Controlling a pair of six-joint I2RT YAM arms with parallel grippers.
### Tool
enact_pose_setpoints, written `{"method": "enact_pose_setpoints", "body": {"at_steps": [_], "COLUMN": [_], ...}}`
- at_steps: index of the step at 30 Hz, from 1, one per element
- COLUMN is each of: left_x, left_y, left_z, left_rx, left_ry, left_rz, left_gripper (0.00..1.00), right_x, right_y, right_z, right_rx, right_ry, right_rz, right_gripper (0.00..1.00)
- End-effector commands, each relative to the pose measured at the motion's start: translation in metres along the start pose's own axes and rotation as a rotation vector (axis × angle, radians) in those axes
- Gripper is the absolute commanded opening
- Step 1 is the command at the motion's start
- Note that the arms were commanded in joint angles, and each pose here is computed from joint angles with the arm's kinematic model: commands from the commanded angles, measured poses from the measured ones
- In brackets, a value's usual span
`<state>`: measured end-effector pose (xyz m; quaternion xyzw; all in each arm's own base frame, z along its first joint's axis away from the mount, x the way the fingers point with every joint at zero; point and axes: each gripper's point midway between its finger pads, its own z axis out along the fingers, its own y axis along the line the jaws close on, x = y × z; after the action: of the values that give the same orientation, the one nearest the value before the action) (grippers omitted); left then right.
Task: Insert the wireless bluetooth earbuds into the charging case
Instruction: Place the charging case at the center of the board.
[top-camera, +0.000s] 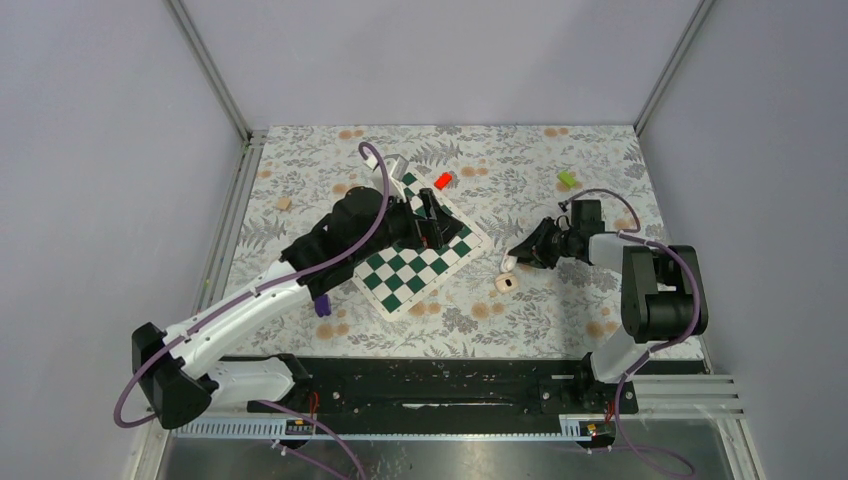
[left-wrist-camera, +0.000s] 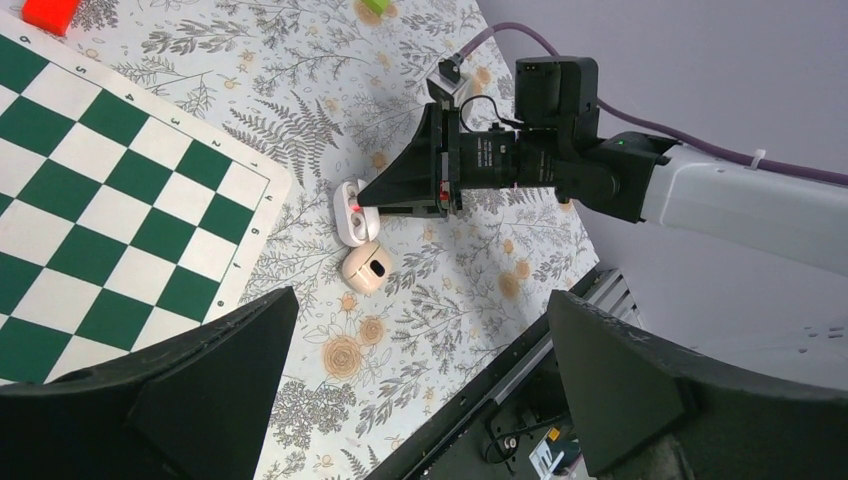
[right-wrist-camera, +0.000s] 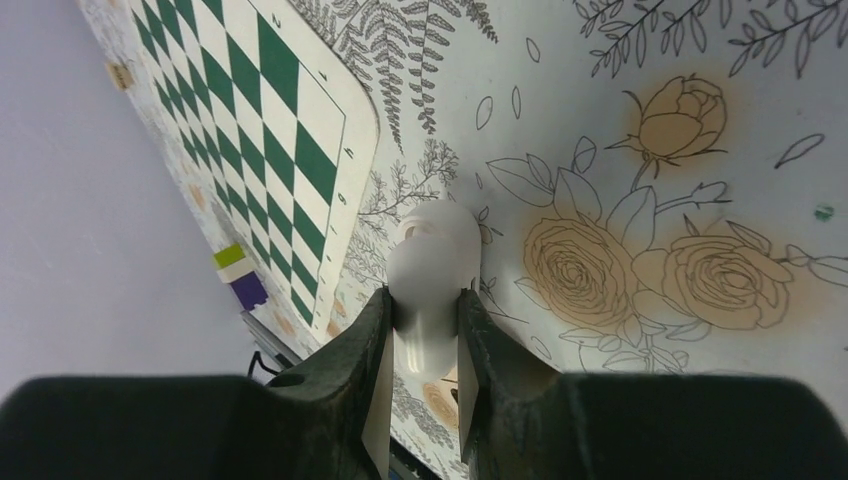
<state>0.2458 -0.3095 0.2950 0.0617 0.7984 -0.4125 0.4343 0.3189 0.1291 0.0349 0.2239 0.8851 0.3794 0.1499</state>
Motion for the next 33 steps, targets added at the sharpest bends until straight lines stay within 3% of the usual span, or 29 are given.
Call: {"method": "enact_pose_setpoints", "body": {"at_steps": [1, 7, 14, 29, 33], "left_x": [-0.013, -0.011, -0.008, -0.003, -0.002], "left_y": [-0.017, -0.018, -0.02, -0.013, -0.013], "left_z": [0.003, 0.005, 0.01, 0.015, 0.018], "left_rx": [0.064, 0.068, 0.078, 0.052, 0.052], "left_ry": [-0.033, -0.023, 0.002, 0.021, 0.029], "left_rz": [0.001, 0.005, 0.013, 0.028, 0.028], "left_gripper": [0.99, 0.98, 0.98, 0.99, 0.98], "right_x": [-0.001, -0.007, -0.01, -0.025, -0.025], "right_y": [-0.015, -0.03, -0.031, -0.039, -0.034], "right_z": [-0.006, -0.023, -0.024, -0.045, -0.045], "right_rx": [0.113, 0.256, 0.274, 0.394, 0.375], "right_ry": [0.011, -0.023, -0.028, -0.121, -0.122], "right_rz": [-0.051, -0.092, -0.095, -0.124, -0.129], "right_gripper": [0.0, 0.01, 0.41, 0.6, 0.61]}}
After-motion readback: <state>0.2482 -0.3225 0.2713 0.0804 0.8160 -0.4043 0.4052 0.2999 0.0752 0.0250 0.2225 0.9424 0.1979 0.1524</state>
